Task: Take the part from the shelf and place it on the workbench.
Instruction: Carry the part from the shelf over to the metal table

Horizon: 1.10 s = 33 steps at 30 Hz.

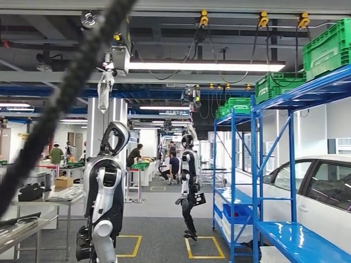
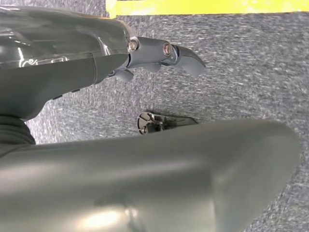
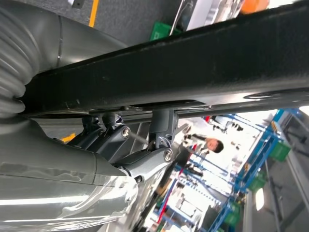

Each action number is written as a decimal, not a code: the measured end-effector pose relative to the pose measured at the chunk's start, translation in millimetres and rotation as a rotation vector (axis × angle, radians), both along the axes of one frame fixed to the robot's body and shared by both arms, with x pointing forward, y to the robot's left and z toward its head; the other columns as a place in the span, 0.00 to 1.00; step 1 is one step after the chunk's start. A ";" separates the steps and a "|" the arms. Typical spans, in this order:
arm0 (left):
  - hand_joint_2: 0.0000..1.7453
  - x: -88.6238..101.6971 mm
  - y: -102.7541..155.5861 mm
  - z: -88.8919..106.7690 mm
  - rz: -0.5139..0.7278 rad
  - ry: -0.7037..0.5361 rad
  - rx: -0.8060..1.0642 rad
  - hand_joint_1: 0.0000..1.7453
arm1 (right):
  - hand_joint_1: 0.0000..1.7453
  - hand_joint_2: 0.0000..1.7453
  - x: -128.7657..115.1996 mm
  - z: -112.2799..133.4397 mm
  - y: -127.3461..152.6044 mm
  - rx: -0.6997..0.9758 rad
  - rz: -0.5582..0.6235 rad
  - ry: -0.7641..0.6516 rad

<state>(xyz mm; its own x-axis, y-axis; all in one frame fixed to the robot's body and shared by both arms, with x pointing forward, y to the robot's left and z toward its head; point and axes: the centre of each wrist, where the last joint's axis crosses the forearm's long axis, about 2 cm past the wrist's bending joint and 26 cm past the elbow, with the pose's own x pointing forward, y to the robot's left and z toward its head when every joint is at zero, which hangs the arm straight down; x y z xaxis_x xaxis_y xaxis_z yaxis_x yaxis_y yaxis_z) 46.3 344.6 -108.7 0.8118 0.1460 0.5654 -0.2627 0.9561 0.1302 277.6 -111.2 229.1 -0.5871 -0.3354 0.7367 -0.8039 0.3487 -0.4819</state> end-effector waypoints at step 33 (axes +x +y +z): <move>1.00 -0.5 -9.6 -0.9 0.013 -0.005 -0.029 0.00 | 1.00 1.00 40.3 -12.0 -6.6 -0.027 -0.176 0.120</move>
<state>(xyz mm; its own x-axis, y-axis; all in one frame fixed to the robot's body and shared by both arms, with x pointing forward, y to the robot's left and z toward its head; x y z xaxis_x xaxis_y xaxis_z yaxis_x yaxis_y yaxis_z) 45.8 335.0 -109.6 0.8067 0.1729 0.5652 -0.2758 0.9559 0.1012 317.9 -117.8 217.1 -0.5424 -0.2149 0.8122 -0.7839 0.4772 -0.3972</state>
